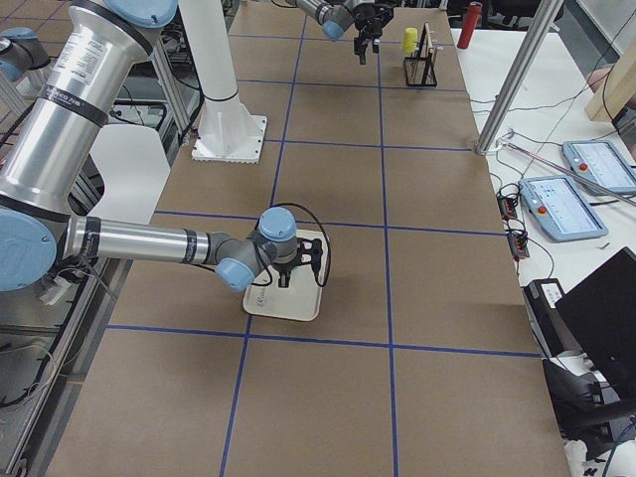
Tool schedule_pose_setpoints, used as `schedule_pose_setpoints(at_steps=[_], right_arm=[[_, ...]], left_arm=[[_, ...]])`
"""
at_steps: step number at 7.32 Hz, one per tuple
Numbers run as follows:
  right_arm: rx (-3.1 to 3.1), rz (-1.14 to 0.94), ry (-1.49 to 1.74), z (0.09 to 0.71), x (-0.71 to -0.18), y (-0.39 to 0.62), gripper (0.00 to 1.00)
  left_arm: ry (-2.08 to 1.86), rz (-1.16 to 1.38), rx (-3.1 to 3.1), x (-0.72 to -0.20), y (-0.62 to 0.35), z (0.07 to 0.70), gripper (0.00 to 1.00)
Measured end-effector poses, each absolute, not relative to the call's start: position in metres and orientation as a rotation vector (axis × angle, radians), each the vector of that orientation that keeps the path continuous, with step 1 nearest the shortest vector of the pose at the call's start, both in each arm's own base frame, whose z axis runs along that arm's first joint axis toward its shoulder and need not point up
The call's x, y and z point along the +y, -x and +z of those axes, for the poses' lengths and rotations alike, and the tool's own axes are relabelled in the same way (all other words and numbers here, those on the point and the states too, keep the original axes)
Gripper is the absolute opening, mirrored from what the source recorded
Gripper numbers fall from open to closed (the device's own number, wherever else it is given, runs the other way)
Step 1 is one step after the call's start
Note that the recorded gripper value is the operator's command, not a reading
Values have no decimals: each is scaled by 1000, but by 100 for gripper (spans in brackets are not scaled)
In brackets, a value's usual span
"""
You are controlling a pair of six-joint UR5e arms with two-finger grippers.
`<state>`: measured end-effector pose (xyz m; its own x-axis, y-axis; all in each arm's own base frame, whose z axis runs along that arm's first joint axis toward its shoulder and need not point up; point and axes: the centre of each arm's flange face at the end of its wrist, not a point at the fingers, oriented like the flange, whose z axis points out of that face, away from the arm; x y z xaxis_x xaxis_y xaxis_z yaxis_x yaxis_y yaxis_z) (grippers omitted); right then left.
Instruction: Left arm grabs green cup and hands to right arm on tray
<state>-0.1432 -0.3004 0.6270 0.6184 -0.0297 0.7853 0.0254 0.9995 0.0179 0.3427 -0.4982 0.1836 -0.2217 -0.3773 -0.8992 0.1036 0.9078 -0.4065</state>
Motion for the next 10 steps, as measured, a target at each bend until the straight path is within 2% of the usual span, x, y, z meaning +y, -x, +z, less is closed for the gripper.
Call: schedule_pose_setpoints(at_steps=[3,5,7,10], right_arm=[[-918,-34,-13,619,-301,142,100],[-971,13,-39,602,-308,116,100],[-1003,70,-99,594,-320,80,100],[-969,116,-172,589,-350,50,100]], left_arm=[[204,-457,1739,-501,-340,185,100],[132,-451,1691,-521,-313,194,100],[9,-405,1582,-547,-253,246,100],[-249,-332,1355,-564,-149,366,100]])
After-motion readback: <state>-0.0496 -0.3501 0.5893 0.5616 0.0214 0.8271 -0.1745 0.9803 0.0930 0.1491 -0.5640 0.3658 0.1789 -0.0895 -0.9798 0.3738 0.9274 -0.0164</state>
